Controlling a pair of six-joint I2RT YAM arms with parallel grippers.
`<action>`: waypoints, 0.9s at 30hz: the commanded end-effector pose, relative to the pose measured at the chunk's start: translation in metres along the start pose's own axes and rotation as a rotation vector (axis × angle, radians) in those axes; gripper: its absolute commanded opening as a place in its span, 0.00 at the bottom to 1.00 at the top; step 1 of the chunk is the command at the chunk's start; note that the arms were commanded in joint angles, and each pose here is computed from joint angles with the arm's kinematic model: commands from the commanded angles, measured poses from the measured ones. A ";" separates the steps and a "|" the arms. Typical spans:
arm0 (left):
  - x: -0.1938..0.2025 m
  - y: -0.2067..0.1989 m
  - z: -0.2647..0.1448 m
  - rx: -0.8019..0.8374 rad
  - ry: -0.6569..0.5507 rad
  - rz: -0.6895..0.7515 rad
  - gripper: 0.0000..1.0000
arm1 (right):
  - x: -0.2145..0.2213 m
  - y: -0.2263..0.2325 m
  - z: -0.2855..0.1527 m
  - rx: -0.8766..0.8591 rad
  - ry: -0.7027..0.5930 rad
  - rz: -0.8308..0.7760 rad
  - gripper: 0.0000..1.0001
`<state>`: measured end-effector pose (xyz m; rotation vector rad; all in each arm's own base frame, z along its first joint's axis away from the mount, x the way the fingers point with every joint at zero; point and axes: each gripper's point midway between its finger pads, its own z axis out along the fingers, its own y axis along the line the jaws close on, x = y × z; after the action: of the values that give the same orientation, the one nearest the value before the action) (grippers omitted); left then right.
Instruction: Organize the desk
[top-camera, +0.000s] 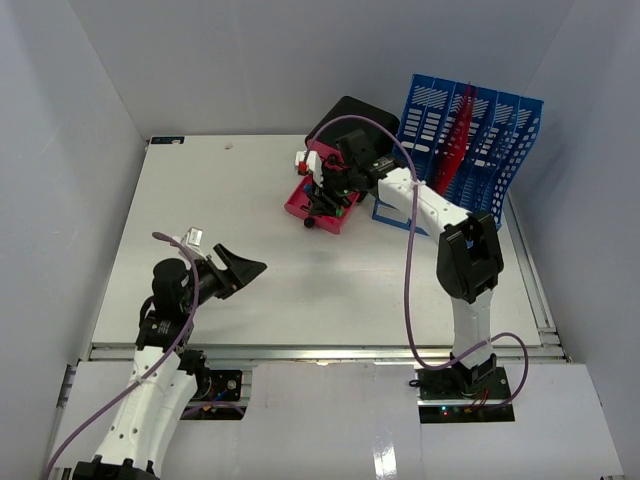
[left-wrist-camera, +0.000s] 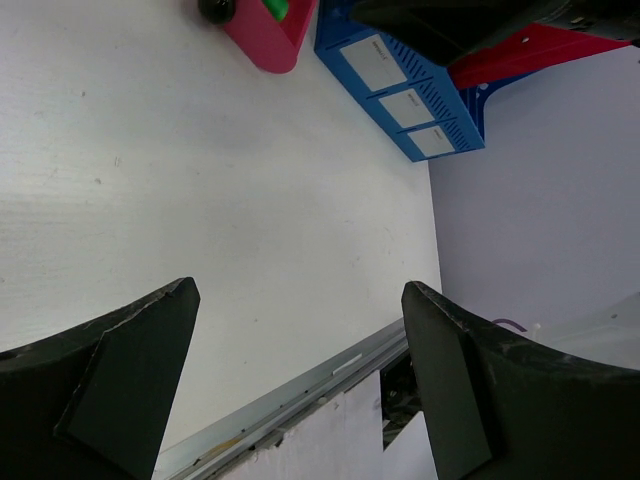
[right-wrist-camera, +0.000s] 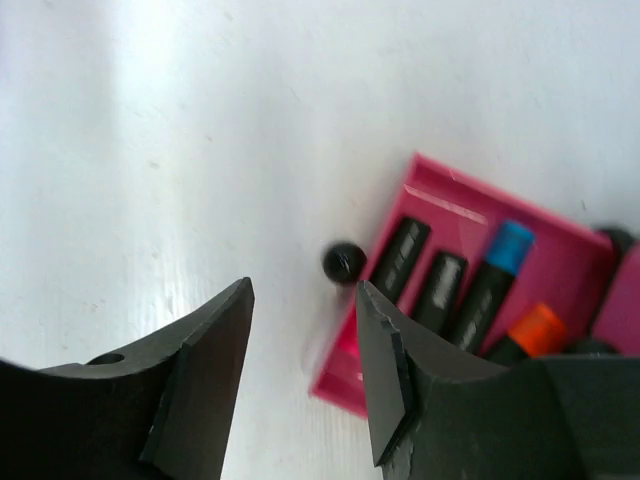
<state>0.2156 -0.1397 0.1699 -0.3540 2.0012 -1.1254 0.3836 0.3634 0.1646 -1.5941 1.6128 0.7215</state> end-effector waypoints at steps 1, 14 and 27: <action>-0.015 -0.022 -0.012 0.027 -0.049 0.063 0.93 | 0.002 0.049 0.029 -0.230 0.003 -0.005 0.47; -0.015 -0.020 -0.019 0.001 -0.061 0.075 0.93 | 0.062 0.006 0.081 0.223 0.321 -0.012 0.31; -0.015 -0.018 -0.021 -0.016 -0.064 0.092 0.94 | 0.105 -0.059 0.076 0.529 0.495 -0.053 0.45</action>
<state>0.2072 -0.1313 0.1853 -0.3281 1.9801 -1.0531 0.4177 0.3769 0.0363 -1.5723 1.8997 0.0274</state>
